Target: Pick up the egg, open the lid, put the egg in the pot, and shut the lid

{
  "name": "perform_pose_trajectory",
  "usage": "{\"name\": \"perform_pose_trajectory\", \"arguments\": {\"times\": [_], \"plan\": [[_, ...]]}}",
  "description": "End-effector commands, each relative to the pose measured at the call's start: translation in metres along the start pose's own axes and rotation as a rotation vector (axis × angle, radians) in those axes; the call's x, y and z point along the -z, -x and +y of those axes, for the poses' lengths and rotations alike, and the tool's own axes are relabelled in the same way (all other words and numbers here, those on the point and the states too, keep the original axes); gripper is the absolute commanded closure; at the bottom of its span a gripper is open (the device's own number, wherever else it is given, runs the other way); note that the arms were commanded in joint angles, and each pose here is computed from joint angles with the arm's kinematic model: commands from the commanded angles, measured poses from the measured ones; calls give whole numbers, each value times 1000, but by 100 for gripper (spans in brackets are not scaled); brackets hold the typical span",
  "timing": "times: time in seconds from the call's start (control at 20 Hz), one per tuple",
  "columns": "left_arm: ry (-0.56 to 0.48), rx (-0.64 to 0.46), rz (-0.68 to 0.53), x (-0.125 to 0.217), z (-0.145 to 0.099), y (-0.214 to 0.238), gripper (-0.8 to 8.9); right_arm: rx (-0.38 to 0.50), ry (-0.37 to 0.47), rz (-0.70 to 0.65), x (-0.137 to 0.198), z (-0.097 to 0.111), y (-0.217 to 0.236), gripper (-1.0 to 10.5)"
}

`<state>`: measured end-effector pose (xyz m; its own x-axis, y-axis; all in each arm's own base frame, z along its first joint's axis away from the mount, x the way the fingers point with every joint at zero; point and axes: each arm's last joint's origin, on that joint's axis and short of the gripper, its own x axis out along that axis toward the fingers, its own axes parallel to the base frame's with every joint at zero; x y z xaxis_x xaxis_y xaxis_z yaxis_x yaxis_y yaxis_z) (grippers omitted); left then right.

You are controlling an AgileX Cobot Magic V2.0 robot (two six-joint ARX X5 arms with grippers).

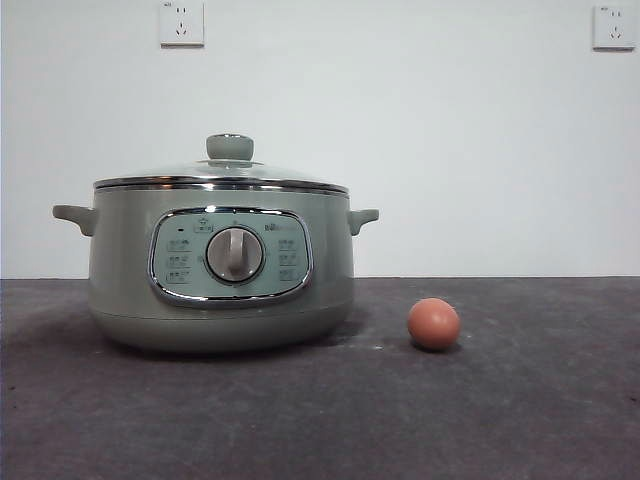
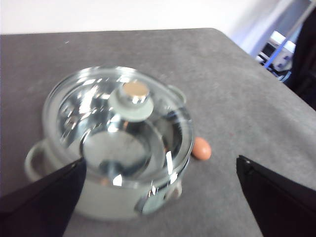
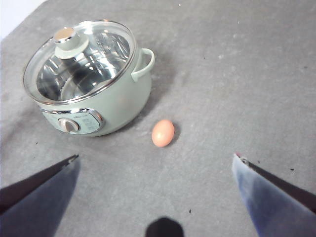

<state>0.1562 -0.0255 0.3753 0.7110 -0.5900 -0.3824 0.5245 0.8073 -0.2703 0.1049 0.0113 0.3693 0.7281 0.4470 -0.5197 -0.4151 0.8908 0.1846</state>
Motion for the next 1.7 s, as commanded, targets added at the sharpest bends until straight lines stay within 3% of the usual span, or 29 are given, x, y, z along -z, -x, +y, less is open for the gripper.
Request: {"name": "perform_pose_trajectory", "arguments": {"times": [0.05, 0.35, 0.65, 0.95, 1.25, 1.4, 1.6, 1.7], "plan": [[-38, 17, 24, -17, 3, -23, 149, -5, 2, -1, -2, 0, -1, 285], [-127, -12, 164, -53, 5, -108, 149, -7, -6, 14, -3, -3, -5, 286], [-183, -64, 275, -53, 11, -181, 149, -7, -9, 20, -3, -3, -6, 287], [-177, -62, 321, -38, 22, -218, 149, -8, -11, 24, -4, -4, -8, 288], [-181, -105, 353, -31, 24, -228, 160, -9, -19, 38, -5, -7, -12, 289], [-185, -118, 356, -31, 23, -228, 328, -9, -22, 44, -6, -8, -14, 289], [-189, -112, 358, -30, 21, -229, 358, -10, -23, 46, -6, -8, -14, 289], [-188, -110, 364, -29, 20, -229, 472, -10, -23, 46, -6, -8, -14, 289]]}}
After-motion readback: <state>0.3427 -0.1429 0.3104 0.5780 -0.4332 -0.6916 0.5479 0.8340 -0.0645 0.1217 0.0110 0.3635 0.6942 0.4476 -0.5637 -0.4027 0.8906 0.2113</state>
